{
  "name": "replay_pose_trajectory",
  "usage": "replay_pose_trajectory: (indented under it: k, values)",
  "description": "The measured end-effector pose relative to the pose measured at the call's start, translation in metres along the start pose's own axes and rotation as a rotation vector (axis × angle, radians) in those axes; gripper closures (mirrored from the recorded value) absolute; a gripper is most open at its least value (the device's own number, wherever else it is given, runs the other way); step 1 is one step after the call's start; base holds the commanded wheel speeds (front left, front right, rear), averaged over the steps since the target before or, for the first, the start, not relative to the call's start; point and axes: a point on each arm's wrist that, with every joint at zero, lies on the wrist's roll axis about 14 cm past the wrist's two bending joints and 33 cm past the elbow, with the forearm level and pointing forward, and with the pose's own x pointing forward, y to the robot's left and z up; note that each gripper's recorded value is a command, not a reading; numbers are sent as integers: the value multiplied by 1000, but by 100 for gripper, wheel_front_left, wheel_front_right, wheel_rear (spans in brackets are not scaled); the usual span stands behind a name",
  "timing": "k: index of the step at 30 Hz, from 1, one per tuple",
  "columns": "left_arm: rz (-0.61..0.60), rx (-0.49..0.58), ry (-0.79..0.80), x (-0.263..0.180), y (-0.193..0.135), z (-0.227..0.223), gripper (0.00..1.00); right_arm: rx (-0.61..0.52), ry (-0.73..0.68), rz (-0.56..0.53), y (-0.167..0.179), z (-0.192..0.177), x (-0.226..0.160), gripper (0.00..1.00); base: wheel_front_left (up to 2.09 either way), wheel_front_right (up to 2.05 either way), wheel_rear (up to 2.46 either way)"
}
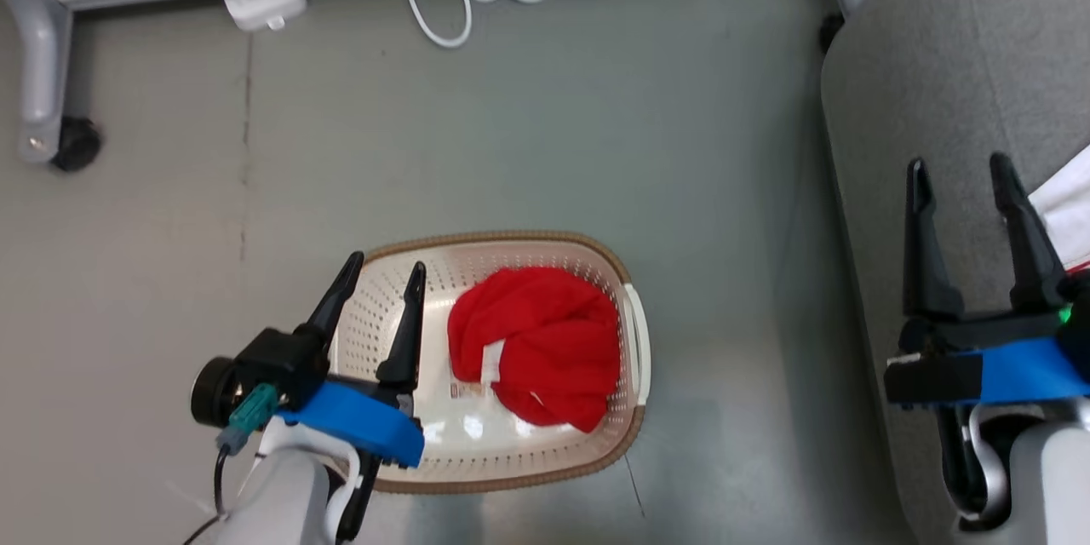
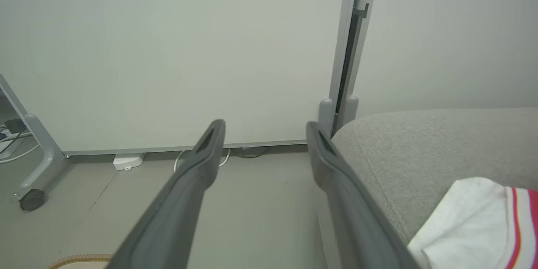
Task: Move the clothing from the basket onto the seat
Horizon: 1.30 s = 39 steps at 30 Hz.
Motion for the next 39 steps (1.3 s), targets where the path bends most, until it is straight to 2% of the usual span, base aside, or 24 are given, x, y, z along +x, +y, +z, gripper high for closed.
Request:
replay_pose_trajectory:
  k: [6,10,17,22,29,34,39]
  values:
    - [-97,22,187,39,-7,-74,0,-19,8,34,8,-28,39,0,0,0,0]
    - [-159,42,299,58,-9,-123,0,-16,36,25,1,-54,49,0,0,0,0]
    - [-312,98,473,75,-26,-204,0,-52,132,-29,-26,-98,33,0,0,0,0]
    - [-372,100,575,80,-34,-254,0,-49,195,-84,-47,-120,16,0,0,0,0]
    - [-481,112,678,78,-61,-305,0,-58,292,-159,-72,-150,-11,0,0,0,0]
    - [-438,177,713,87,-43,-319,0,-53,324,-173,-74,-160,-21,0,0,0,0]
    - [-397,196,720,95,-34,-323,0,-28,338,-163,-67,-169,-22,0,0,0,0]
